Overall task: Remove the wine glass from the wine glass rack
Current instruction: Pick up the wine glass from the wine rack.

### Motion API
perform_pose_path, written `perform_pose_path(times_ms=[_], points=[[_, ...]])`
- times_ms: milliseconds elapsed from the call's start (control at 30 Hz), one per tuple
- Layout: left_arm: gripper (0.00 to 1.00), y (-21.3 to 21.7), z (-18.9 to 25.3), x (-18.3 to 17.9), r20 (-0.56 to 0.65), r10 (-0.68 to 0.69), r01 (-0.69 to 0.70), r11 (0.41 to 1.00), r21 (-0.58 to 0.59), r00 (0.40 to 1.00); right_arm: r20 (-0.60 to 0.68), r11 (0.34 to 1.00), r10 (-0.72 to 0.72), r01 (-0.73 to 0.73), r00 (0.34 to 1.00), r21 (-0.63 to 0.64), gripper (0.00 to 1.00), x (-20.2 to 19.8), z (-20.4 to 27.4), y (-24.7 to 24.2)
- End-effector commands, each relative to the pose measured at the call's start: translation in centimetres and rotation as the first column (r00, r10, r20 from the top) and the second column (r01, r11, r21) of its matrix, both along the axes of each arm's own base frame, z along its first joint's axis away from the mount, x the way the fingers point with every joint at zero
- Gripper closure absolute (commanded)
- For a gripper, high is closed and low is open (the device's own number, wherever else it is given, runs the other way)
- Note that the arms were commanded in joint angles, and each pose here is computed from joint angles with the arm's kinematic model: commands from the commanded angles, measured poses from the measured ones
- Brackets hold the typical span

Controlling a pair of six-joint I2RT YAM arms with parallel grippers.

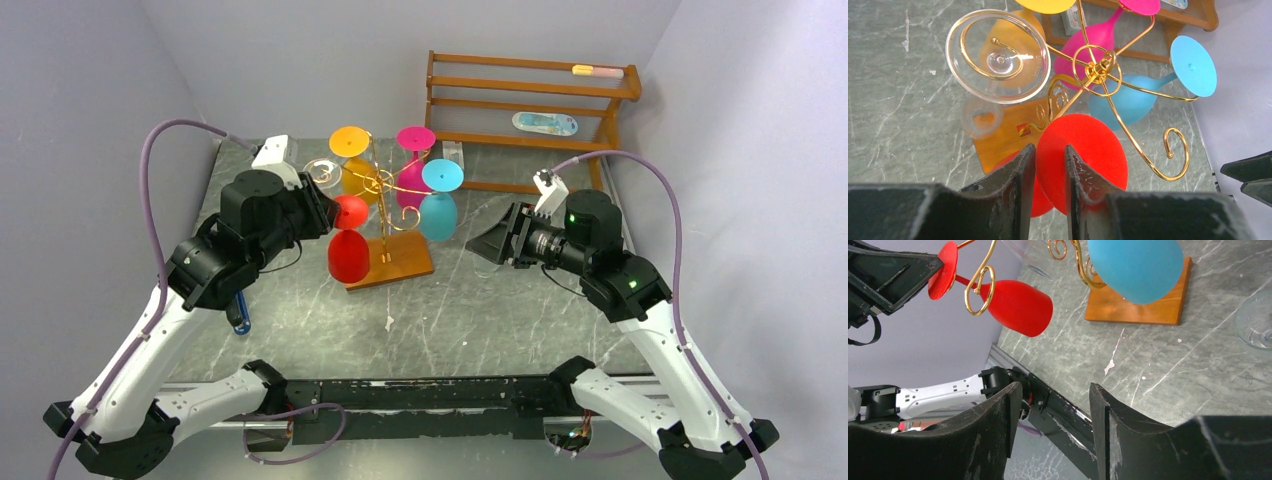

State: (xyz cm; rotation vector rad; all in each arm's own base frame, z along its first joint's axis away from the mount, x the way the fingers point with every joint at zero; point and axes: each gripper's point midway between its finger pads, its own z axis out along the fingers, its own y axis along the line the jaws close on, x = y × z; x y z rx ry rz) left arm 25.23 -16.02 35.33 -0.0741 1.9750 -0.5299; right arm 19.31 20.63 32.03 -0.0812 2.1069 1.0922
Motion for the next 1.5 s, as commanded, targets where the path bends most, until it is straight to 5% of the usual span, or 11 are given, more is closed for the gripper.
perform_pose_path(times_ms=[0, 467, 800, 1167, 1467], points=[[0.73, 0.4, -1.7, -0.7, -0.063, -0.024, 0.029, 0.997, 0.077, 0.998, 0.013, 1.0, 0.004, -0.004, 1.0, 0.016, 0.44, -0.3, 0.9, 0.0], [0.91, 0.3, -0.4, -0.9, -0.041, -0.029, 0.031, 0.999, 0.043, 0.999, 0.0, 0.999, 0.01, -0.01, 1.0, 0.031, 0.44, -0.2, 1.0, 0.3], [0.89, 0.4, -1.0, -1.2, -0.046, -0.036, 0.038, 0.998, 0.045, 0.998, 0.083, 0.967, 0.204, -0.214, 0.975, 0.139, 0.45, -1.8, 6.0, 3.0], [0.83, 0.1, -0.8, -1.5, -0.034, -0.061, 0.061, 0.998, 0.021, 0.998, 0.138, 0.966, 0.25, -0.257, 0.958, 0.032, 0.47, 1.2, 10.1, 8.0], [0.81, 0.4, -0.5, -1.8, -0.023, -0.057, 0.057, 0.998, 0.014, 0.998, 0.093, 0.943, 0.294, -0.272, 0.951, -0.193, 0.44, 3.1, 6.5, 15.7]])
